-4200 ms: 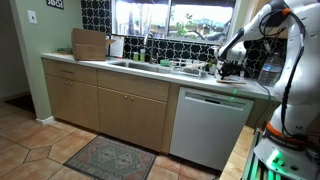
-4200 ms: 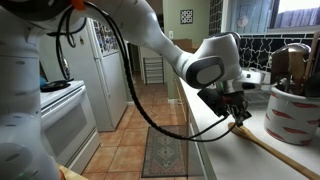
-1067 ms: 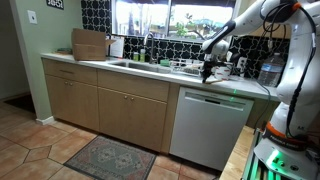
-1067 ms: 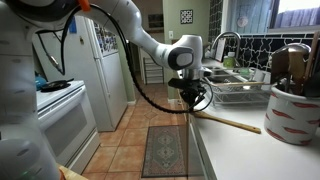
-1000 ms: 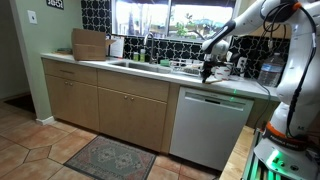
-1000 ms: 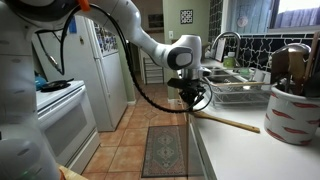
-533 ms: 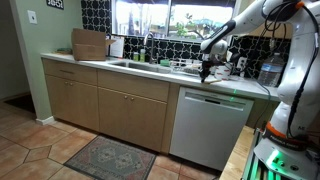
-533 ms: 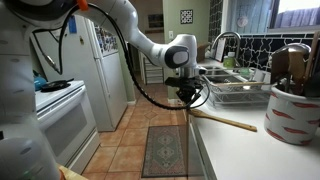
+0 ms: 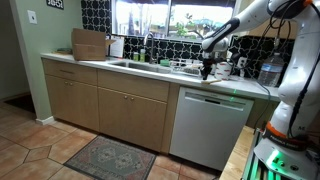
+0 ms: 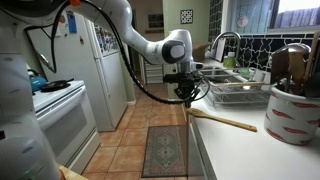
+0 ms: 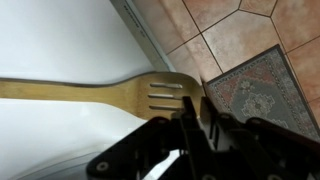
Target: Slide the wooden spoon forward, pick up the wooden spoon and put it in the utensil holder
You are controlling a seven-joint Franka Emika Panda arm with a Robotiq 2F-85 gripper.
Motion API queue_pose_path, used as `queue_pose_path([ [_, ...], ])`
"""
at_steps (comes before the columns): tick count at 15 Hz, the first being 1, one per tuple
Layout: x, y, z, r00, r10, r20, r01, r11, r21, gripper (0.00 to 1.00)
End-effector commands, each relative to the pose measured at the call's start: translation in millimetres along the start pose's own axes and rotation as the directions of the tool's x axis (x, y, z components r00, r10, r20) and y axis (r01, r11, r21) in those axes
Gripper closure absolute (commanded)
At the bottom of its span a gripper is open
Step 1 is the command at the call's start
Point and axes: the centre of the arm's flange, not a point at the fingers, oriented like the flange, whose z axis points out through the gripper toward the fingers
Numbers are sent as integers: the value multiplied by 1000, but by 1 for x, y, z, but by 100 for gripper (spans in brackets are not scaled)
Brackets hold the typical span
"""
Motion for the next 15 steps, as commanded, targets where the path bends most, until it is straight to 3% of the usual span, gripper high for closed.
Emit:
queue_pose_path([
  [1,-23,-28,-27,998,-20,54,29,988,-153,53],
  [6,-18,-83,-48,994,-44,101,77,931,-357,15],
  [8,-13,-107,-49,995,-36,92,76,873,-482,1],
  [10,-8,-124,-50,997,-51,57,74,810,-582,0],
  [11,-1,-109,-54,996,-57,65,82,857,-508,0],
  [15,1,-114,-56,997,-59,55,79,852,-518,0],
])
